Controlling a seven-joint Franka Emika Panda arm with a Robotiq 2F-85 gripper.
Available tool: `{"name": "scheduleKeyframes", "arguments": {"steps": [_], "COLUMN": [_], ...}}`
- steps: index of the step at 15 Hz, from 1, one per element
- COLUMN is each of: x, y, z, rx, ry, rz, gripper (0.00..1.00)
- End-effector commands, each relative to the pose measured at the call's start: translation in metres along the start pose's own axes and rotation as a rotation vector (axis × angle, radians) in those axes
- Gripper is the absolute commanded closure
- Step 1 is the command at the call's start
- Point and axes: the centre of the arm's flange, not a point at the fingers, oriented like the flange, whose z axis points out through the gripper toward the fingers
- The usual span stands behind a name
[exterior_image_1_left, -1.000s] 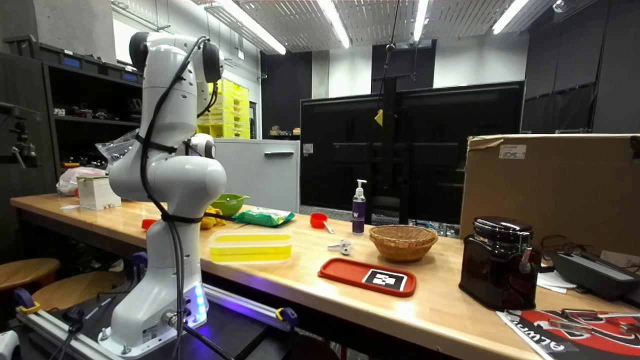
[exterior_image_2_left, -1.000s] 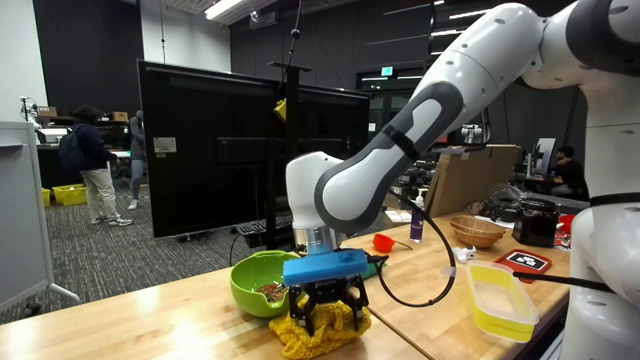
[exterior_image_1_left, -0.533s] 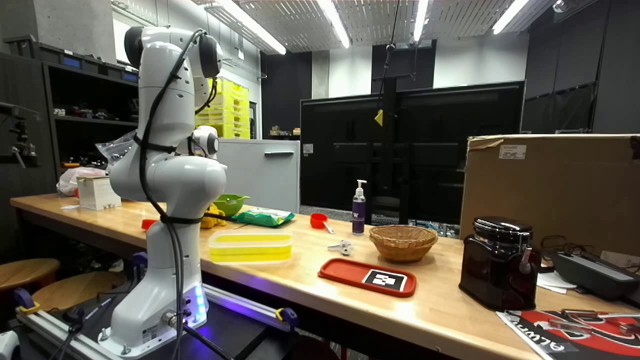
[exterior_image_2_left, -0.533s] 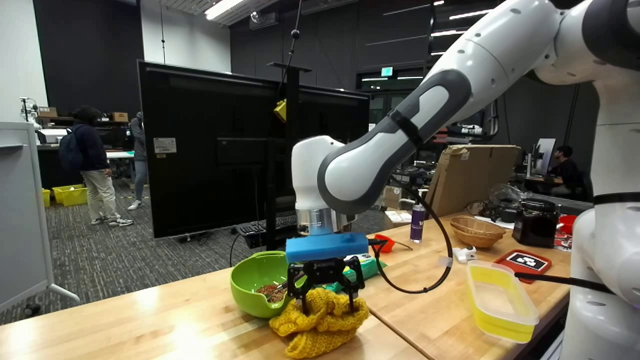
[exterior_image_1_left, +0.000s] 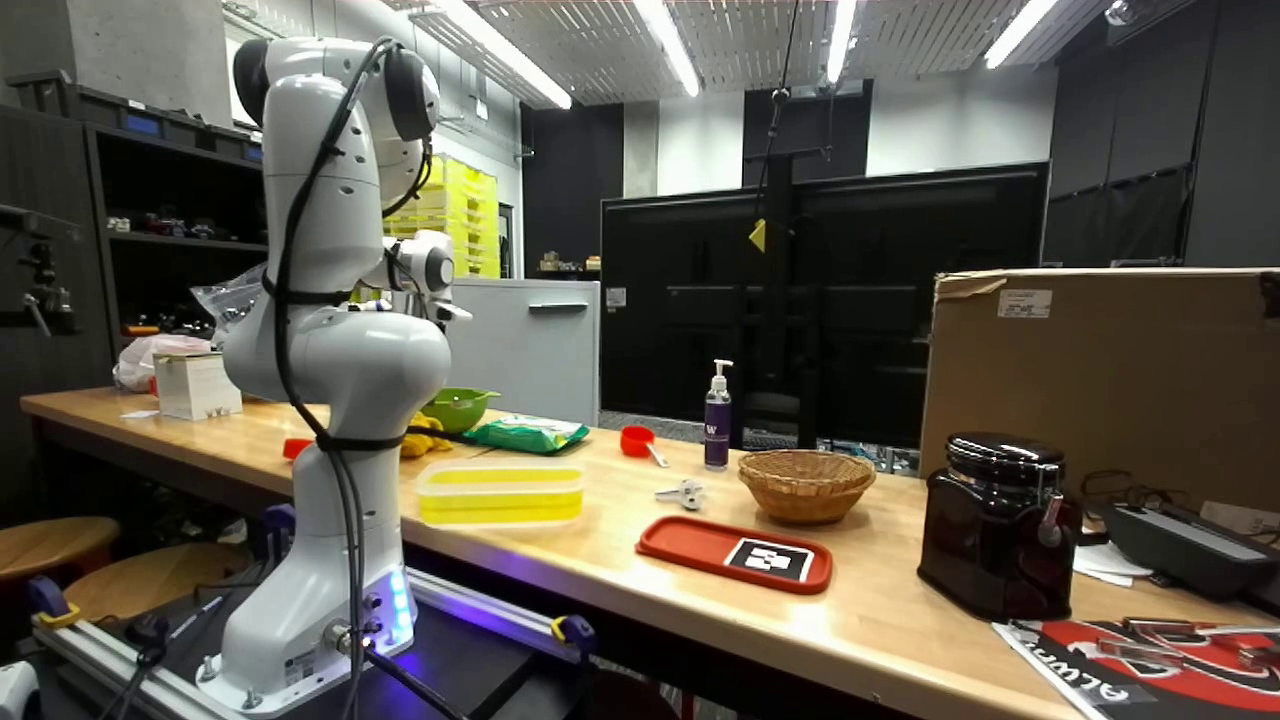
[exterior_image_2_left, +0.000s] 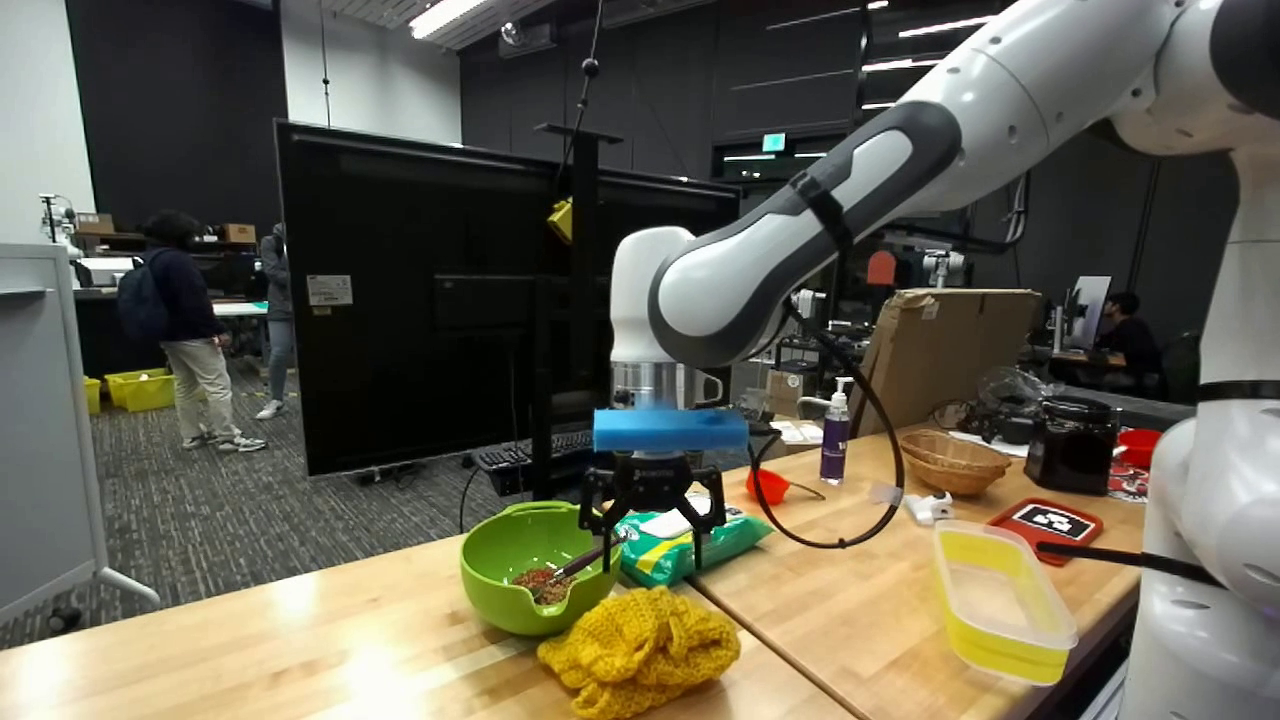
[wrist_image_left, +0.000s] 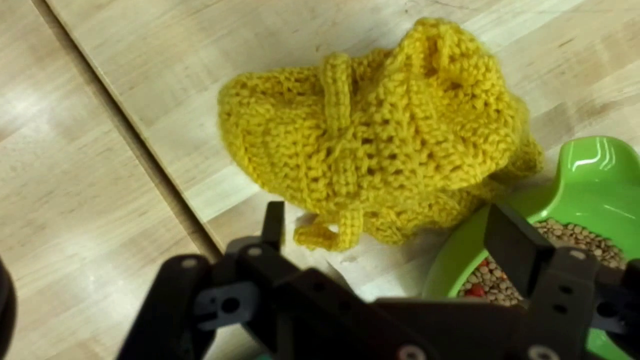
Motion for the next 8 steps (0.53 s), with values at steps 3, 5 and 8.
{"name": "scheduleKeyframes", "arguments": {"steps": [3, 5, 8], "x": [0.005, 0.005, 0.004], "y": [0.026, 0.032, 0.042], "z": [-0.041, -0.054, -0.070], "rx": [0.026, 0.021, 0.013], "ry": [0.023, 0.032, 0.040], "rz": [0.006, 0.021, 0.043], "gripper": [0.00, 0.00, 0.00]}}
